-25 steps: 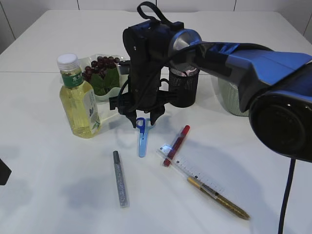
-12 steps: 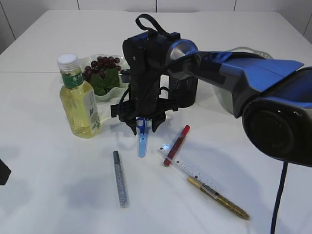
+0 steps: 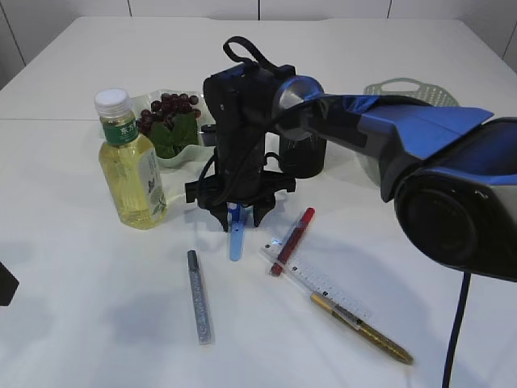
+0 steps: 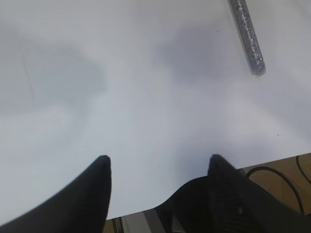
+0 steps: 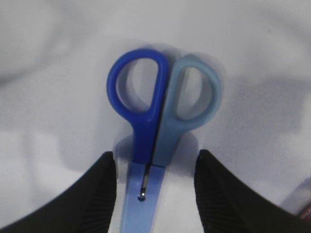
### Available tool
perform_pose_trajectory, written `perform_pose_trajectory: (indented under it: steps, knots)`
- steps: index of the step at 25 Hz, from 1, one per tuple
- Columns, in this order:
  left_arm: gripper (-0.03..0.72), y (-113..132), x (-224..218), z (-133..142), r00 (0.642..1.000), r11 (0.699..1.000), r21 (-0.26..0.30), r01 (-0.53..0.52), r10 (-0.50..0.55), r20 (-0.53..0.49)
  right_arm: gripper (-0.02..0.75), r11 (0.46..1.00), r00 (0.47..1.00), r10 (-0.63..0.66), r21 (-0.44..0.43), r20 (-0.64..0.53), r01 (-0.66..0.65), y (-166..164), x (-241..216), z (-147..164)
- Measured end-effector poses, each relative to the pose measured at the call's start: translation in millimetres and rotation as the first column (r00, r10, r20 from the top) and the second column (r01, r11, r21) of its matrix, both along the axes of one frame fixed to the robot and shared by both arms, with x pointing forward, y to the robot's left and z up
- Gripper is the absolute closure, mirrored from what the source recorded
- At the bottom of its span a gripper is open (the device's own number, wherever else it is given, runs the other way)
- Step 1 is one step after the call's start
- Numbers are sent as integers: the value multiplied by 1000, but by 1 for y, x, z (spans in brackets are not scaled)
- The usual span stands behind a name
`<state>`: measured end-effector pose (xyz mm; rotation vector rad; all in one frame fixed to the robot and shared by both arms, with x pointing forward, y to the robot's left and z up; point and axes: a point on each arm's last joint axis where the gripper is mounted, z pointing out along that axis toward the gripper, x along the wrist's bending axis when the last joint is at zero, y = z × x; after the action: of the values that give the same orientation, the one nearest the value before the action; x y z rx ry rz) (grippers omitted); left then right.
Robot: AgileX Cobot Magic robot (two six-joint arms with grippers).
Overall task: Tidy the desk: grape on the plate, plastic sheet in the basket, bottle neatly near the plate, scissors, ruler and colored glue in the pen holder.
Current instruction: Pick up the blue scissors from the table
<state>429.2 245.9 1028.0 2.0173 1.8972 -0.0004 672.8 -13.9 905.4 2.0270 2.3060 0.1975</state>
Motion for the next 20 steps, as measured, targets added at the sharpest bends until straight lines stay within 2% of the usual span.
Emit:
perform_pose_trajectory:
  steps: [20]
  knots:
    - [231, 0, 1, 0, 1000, 1000, -1, -2, 2, 8, 319, 1000, 1000, -15, -18, 11, 15, -2, 1, -2]
